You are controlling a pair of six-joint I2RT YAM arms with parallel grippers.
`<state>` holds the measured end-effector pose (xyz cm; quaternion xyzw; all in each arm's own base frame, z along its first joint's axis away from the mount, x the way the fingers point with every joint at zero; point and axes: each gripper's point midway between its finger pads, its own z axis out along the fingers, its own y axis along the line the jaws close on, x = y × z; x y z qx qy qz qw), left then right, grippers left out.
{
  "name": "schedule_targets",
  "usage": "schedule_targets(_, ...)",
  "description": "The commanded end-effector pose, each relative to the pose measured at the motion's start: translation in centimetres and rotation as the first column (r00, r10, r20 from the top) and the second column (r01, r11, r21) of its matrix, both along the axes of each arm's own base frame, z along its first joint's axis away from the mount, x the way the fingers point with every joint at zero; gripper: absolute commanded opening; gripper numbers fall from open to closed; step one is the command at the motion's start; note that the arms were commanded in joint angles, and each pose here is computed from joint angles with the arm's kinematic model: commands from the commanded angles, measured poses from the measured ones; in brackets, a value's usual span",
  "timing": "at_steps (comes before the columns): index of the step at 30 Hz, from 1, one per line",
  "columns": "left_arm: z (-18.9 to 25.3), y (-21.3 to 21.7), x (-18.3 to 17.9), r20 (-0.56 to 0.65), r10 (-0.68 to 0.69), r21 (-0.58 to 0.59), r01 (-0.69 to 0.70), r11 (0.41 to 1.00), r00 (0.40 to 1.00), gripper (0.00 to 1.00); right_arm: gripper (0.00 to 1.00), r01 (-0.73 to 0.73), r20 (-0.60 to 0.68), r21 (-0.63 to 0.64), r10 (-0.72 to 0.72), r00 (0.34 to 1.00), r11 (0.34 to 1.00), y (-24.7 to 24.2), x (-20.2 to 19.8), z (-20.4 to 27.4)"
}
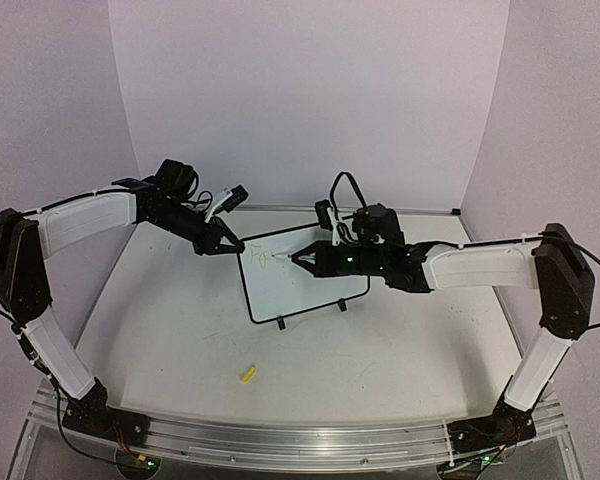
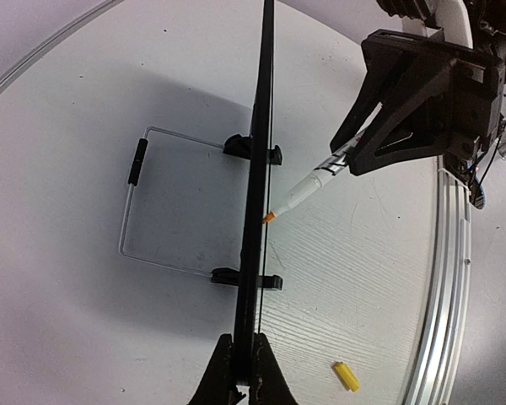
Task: Write a sentence on the whiteboard
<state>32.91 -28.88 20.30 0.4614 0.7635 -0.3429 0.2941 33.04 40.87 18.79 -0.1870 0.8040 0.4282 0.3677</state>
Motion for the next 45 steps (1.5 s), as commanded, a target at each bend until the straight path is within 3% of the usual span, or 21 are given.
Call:
schedule_targets(1,-1.9,0.2,-1.5,-0.055,-0.015,0.068,0.019,0.997,0.998,0.00,0.00,0.048,-0.003,-0.008,-0.048,0.999,0.999,-0.6,0.6,-0.7)
schedule_targets(14,-2.0,0.0,-1.6,-0.057,-0.019,0.069,0.023,0.997,0.998,0.00,0.00,-0.070,0.073,0.061,0.066,0.995,0.996,0.3,-1.1,3.2)
schedule_targets(22,-2.1,0.0,-1.7,-0.057,-0.019,0.073,0.023,0.997,0.998,0.00,0.00,-0.047,0.120,0.083,0.036,0.992,0.995,0.3,-0.6,5.4)
schedule_targets(45,-2.3,-0.2,-1.8,-0.060,-0.024,0.077,0.029,0.997,0.998,0.00,0.00,0.034,0.096,0.057,-0.039,0.995,0.998,0.6,1.4,3.6)
